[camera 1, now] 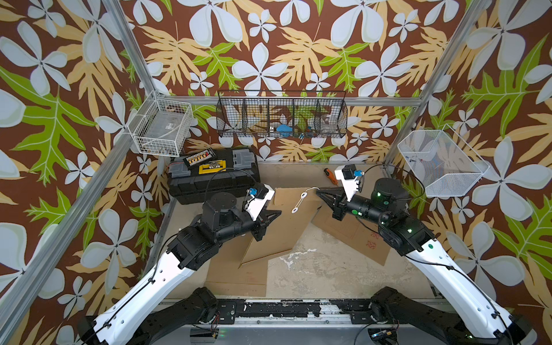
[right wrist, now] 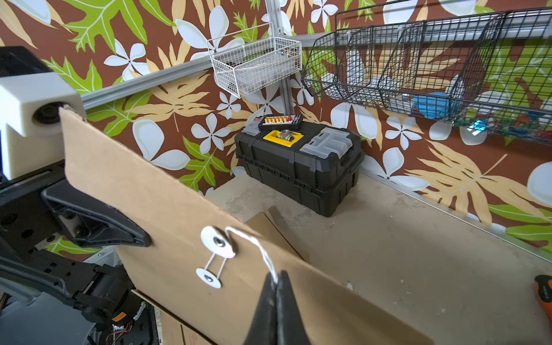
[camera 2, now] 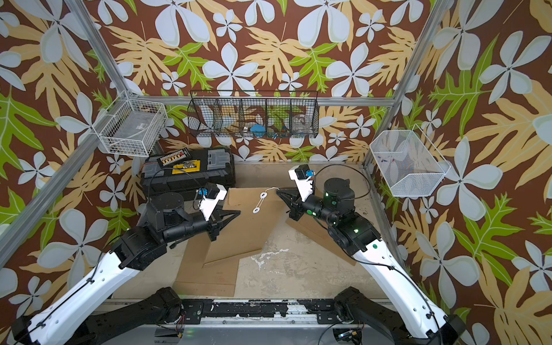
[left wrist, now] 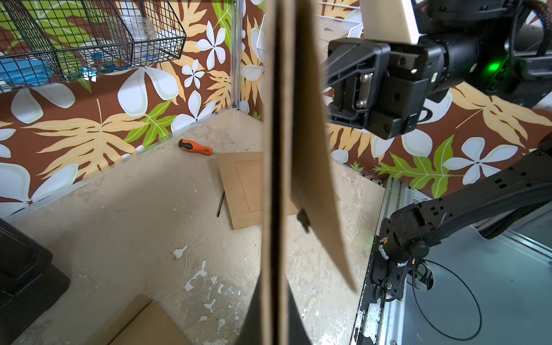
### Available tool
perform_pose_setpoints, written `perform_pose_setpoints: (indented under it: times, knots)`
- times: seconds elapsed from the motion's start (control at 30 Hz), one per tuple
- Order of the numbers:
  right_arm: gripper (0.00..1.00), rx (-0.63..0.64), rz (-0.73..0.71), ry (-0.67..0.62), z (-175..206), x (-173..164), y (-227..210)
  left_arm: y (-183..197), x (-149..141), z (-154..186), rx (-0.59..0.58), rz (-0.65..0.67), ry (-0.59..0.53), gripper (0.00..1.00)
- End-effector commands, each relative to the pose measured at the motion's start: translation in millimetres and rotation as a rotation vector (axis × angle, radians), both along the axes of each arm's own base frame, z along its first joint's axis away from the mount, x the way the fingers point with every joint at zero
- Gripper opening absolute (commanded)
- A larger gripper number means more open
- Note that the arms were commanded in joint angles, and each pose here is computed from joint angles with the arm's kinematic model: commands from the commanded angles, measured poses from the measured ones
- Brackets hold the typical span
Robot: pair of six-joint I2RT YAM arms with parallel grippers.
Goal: Open the file bag
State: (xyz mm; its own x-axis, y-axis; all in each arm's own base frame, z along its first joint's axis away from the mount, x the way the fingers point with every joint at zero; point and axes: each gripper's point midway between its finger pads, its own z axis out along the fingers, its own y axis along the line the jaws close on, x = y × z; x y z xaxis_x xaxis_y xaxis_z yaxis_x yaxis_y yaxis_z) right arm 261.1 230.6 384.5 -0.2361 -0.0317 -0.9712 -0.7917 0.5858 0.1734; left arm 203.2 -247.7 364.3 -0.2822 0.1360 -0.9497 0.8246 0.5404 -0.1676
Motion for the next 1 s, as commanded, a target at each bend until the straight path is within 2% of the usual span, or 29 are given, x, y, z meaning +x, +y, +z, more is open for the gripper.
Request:
perform_pose_setpoints:
  times: [0.0, 0.4, 0.7, 0.97]
  knots:
    - [0.0, -0.02, -0.02, -0.043, 3, 2, -4, -2, 1, 19, -0.1, 0.009, -0.016, 0.0]
    - [0.0, -0.064, -0.03, -0.026, -8, 3, -6, -6, -12, 25, -0.259, -0.043, 0.02, 0.0]
    - [0.0, -0.053, -0.013, -0.025, -12, -3, -6, -7, -11, 24, -0.278, -0.039, 0.027, 0.0]
    - [0.0, -0.078, 0.107, -0.013, -22, -18, 5, -8, -9, 25, -0.279, -0.038, 0.028, 0.0]
